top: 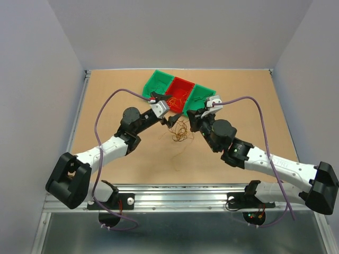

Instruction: Untangle the cables

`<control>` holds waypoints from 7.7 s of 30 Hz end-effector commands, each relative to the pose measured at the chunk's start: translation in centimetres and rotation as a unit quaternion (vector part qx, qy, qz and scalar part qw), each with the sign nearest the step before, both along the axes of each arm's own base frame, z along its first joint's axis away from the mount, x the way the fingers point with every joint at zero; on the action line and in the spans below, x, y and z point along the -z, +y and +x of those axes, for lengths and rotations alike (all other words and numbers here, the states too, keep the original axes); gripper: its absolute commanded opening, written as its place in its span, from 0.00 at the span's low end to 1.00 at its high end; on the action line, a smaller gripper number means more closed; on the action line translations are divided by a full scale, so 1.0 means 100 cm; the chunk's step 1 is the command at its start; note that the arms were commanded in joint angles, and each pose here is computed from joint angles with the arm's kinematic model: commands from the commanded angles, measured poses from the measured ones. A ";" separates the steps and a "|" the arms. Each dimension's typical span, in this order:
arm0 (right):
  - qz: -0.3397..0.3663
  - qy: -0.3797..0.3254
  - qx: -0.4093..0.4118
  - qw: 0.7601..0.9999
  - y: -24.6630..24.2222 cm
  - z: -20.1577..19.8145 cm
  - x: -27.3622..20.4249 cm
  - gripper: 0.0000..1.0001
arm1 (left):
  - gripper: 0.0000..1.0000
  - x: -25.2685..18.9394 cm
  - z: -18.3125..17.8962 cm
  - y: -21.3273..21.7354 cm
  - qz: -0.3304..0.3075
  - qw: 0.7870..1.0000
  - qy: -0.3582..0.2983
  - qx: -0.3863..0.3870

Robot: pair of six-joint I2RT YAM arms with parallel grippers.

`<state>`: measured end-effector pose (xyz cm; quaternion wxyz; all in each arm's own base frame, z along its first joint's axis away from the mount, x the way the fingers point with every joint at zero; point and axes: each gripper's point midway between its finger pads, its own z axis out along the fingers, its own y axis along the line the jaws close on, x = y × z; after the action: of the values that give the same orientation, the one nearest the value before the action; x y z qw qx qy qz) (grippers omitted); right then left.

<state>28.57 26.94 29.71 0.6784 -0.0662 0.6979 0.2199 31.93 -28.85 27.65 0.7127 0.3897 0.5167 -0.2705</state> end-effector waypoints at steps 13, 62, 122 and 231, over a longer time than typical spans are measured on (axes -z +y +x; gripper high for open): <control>0.060 -0.042 0.021 0.997 -0.010 0.001 -0.033 0.01 | 0.91 0.012 -0.037 -0.027 0.016 0.978 0.003 0.210; -0.126 -0.002 -0.112 0.986 0.023 -0.020 0.022 0.80 | 0.00 -0.062 -0.028 0.012 -0.079 0.992 0.016 0.094; -0.169 -0.029 -0.024 0.985 0.002 0.038 0.038 0.71 | 0.00 -0.080 -0.025 0.040 -0.129 0.991 0.019 0.024; -0.067 -0.094 -0.305 0.945 0.025 -0.068 -0.006 0.40 | 0.18 -0.073 0.051 0.125 -0.162 0.978 0.043 -0.121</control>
<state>22.20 28.46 26.20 0.6103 -0.3255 0.6384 0.3377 38.08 -15.94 31.82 0.7435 0.1657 0.5796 -0.2894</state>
